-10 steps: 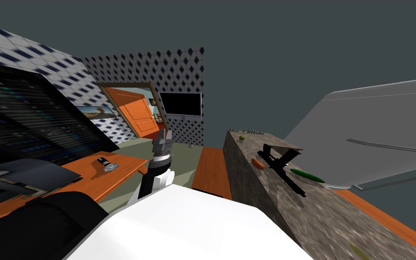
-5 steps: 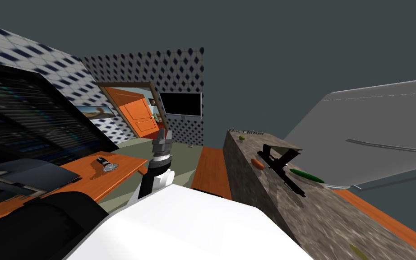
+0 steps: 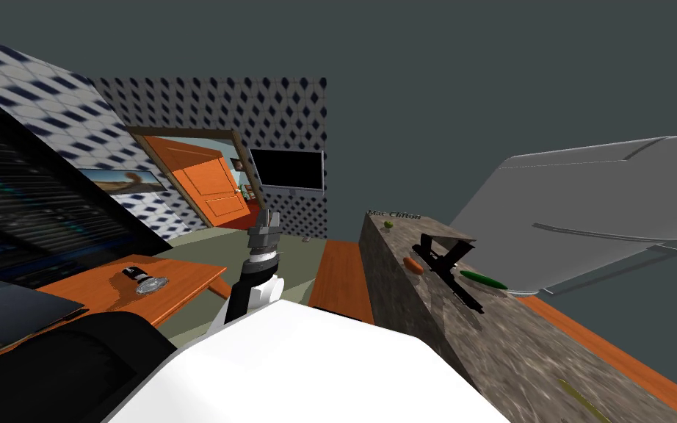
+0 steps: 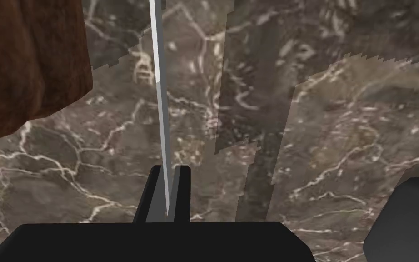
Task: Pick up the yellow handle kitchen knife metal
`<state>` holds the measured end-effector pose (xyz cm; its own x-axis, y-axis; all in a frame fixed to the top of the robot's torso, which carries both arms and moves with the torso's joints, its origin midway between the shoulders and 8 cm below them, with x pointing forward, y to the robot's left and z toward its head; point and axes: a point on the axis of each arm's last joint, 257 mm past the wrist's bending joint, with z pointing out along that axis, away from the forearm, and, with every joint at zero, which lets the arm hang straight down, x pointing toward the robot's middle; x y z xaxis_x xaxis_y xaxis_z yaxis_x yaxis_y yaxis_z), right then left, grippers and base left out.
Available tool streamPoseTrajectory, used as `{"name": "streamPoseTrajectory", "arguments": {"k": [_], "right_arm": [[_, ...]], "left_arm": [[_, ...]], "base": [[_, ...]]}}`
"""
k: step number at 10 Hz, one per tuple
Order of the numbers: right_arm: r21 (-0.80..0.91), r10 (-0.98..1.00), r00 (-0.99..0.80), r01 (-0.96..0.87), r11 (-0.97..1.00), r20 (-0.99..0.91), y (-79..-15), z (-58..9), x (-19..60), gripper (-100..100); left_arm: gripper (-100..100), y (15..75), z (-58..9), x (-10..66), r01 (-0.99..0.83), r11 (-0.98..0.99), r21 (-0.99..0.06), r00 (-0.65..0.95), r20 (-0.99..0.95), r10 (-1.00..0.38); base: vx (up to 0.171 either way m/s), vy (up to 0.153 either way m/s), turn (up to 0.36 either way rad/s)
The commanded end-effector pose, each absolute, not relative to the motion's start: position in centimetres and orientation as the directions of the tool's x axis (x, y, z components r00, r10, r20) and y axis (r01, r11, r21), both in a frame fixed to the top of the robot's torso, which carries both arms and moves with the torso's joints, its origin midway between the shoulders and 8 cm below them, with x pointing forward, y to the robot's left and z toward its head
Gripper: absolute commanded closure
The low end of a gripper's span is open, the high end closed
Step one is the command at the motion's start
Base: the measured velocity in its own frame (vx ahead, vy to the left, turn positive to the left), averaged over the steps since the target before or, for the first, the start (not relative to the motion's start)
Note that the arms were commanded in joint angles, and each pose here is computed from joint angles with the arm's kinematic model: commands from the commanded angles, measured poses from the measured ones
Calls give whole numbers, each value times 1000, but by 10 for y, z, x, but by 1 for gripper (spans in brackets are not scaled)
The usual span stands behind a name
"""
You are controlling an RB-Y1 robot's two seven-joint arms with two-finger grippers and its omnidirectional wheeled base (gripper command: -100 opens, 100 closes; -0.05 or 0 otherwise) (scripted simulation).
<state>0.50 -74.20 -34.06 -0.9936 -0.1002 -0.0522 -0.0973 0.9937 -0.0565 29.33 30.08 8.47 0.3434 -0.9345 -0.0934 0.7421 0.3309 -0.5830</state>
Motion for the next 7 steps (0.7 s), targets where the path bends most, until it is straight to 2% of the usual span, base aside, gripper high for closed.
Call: {"name": "streamPoseTrajectory", "arguments": {"k": [1, 3, 4, 5, 7], "right_arm": [[-45, -116, -991, -114, 992, -61, -736, -345, 16, 100], [-22, -141, -988, -139, 990, -59, -727, -351, 20, 100], [-86, -241, -963, -232, 969, -117, -741, -332, 70, 100], [-78, -242, -961, -233, 969, -135, -737, -334, 74, 100], [-53, -239, -962, -234, 971, -132, -729, -341, 72, 100]], "left_arm": [[0, 301, 85, 293, 742, 331, -583, 343, -93, -935], [0, 301, 85, 293, 742, 331, -583, 343, -93, -935], [0, 301, 85, 293, 742, 331, -583, 343, -93, -935], [0, 301, 85, 293, 742, 331, -583, 343, -93, -935], [0, 301, 85, 293, 742, 331, -583, 343, -93, -935]], "base": [[58, -4, 17], [-5, 6, 29], [71, -11, -317], [112, -23, -225], [43, -14, 42]]}}
